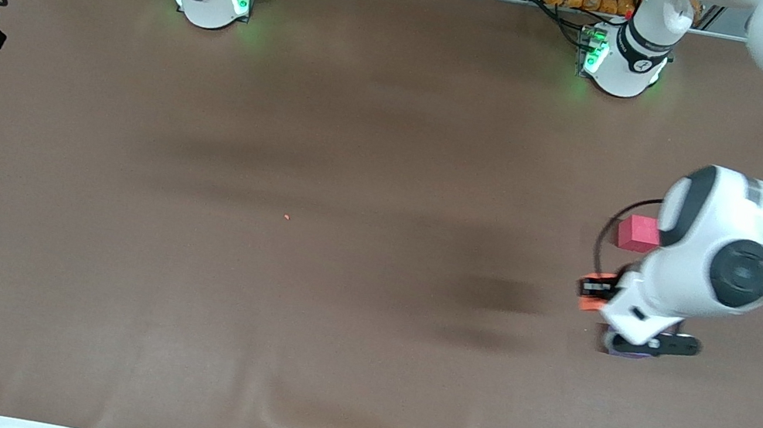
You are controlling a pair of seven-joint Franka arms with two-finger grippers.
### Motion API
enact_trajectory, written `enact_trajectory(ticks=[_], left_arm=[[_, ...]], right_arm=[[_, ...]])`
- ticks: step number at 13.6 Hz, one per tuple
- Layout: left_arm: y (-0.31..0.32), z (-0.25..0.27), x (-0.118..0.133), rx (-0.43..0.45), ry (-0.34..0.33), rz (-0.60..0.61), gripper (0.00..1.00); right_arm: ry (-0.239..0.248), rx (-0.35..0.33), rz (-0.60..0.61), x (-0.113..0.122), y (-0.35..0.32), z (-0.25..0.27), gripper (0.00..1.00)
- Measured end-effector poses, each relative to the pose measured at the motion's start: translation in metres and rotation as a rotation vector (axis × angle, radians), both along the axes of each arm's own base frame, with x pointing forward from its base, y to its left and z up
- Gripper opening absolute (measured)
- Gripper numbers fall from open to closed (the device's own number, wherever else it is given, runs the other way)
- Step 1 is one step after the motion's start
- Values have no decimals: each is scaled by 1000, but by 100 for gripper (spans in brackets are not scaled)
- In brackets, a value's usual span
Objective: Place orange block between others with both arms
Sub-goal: 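Carry the orange cube with the left gripper between pink and purple cubes, then lower the orange cube onto the table and open the left gripper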
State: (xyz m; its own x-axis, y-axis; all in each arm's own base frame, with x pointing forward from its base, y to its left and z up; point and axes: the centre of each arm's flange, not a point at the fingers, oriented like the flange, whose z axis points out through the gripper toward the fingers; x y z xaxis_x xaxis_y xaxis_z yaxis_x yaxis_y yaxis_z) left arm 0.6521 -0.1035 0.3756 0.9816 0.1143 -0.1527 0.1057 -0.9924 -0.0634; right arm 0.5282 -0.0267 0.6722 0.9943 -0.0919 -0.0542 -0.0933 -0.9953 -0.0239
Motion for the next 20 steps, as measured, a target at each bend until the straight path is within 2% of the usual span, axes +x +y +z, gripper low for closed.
enact_trajectory(ticks=[3, 7, 11, 20], left_arm=[[70, -28, -6, -18, 16, -6, 59], [131, -86, -29, -41, -43, -12, 59], [123, -121, -47, -50, -79, -30, 59], [118, -151, -69, -63, -95, -106, 59]], right_arm=[[0, 0, 9, 0, 5, 0, 100], [0, -1, 10, 0, 5, 0, 100], [0, -1, 11, 0, 6, 0, 100], [0, -1, 13, 0, 7, 0, 100]])
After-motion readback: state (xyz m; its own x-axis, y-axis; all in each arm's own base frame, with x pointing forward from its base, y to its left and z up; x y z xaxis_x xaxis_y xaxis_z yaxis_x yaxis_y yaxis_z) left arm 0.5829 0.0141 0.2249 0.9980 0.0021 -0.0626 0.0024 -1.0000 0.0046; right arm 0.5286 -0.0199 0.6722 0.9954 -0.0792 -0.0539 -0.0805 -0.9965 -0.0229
